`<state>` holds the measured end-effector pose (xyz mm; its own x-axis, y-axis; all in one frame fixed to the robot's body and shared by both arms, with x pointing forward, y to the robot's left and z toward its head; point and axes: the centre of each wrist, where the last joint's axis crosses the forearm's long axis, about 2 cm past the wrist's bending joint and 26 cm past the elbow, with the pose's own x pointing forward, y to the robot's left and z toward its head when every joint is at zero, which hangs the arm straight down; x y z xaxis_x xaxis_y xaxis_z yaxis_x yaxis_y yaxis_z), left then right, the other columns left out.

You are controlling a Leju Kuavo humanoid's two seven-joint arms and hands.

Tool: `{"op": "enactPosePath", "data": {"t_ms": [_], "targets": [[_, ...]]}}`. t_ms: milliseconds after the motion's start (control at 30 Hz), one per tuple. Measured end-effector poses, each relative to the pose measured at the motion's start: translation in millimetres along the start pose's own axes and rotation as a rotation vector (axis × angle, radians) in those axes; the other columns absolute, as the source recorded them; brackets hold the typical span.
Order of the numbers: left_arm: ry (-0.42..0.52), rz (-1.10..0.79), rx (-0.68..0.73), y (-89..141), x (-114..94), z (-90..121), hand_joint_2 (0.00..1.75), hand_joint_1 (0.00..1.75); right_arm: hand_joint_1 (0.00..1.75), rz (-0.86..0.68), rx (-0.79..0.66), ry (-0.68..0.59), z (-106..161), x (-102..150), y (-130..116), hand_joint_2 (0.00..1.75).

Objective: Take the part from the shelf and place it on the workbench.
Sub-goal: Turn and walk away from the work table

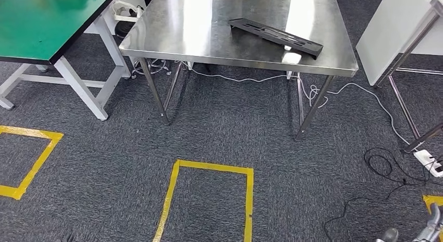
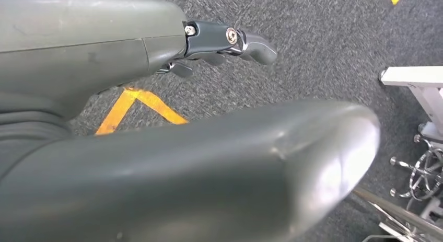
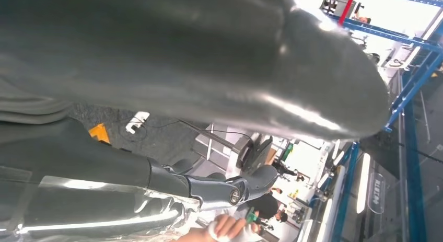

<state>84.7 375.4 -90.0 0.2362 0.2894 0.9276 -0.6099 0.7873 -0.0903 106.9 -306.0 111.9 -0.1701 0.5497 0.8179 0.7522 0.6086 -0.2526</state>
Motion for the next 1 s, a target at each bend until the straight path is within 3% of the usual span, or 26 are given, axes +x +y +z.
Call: {"op": "enactPosePath", "data": {"t_ms": [1000], "targets": [[-0.012, 0.029, -0.011, -6.4, 3.4, -6.3, 0.00, 0.00, 0.00, -0.019, -0.027, -0.016, -5.5, -1.8, 1.0, 0.00]]}}
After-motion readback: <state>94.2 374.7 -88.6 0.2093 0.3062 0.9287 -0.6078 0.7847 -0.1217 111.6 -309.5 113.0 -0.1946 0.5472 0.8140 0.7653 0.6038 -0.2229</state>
